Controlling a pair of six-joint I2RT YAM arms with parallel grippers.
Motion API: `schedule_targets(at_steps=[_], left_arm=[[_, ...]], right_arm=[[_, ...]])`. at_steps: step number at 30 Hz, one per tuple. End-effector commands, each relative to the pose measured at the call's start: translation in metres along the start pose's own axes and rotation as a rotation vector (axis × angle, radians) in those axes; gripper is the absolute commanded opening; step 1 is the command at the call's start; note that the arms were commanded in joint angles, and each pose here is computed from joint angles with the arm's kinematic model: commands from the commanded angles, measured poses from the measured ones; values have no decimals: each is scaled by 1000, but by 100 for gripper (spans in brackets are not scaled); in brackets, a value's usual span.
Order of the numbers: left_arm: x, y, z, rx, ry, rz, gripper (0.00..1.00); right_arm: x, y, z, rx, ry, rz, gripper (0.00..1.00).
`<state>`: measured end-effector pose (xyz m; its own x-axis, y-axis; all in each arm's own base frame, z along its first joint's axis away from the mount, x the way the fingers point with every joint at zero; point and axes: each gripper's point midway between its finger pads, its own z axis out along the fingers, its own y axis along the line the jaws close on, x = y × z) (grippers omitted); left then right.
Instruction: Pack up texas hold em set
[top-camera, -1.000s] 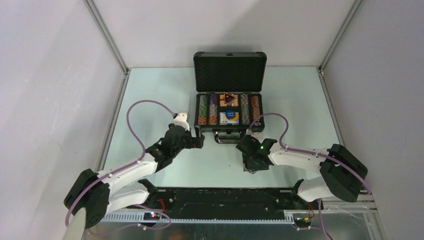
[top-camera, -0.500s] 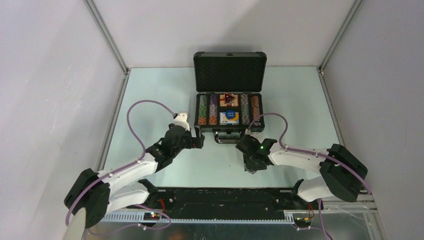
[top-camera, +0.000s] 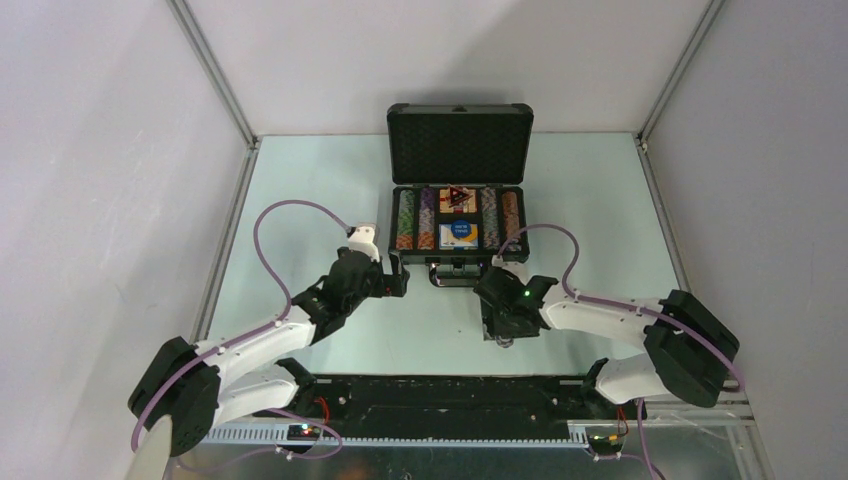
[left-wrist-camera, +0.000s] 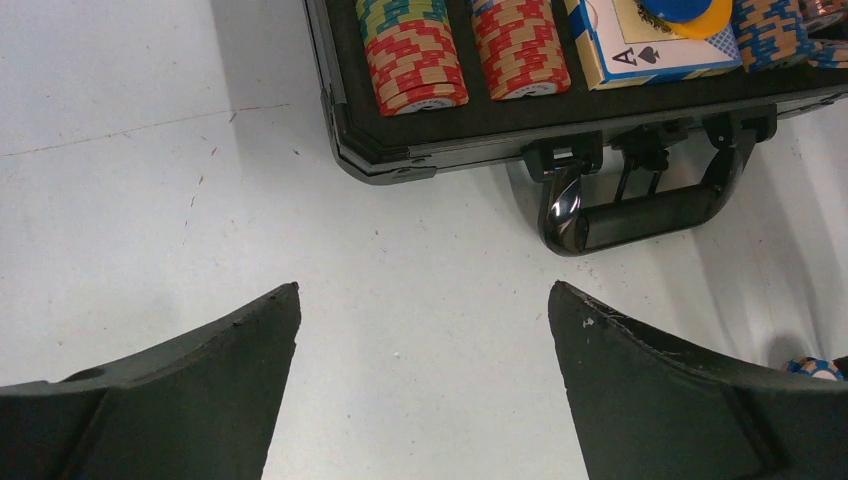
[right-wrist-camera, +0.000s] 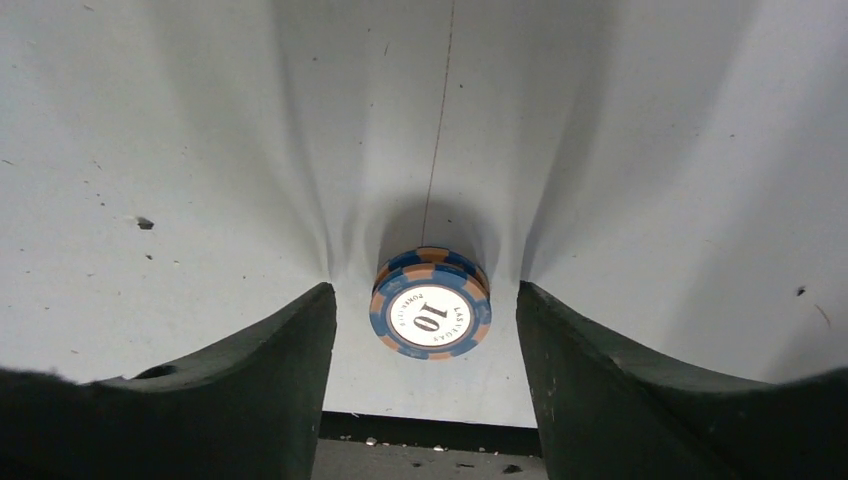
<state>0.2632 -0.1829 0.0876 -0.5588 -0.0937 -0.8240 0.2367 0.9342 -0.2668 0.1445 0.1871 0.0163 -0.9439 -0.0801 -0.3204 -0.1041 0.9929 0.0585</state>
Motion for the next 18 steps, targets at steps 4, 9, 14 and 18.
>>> schedule_targets(at_steps=[4, 9, 14, 18], left_arm=[[-29, -13, -3, 31, -72, 21, 98], [-30, -20, -8, 38, -37, 7, 98], [-28, -77, -14, 63, 77, 180, 98], [-11, -132, -13, 146, 180, 211, 98]], right_arm=[[-44, 7, -32, -86, -152, 43, 76], [-76, 3, -67, -134, -293, 112, 82], [-100, -45, -94, -87, -400, 317, 84], [-107, -79, -110, -92, -426, 439, 84]])
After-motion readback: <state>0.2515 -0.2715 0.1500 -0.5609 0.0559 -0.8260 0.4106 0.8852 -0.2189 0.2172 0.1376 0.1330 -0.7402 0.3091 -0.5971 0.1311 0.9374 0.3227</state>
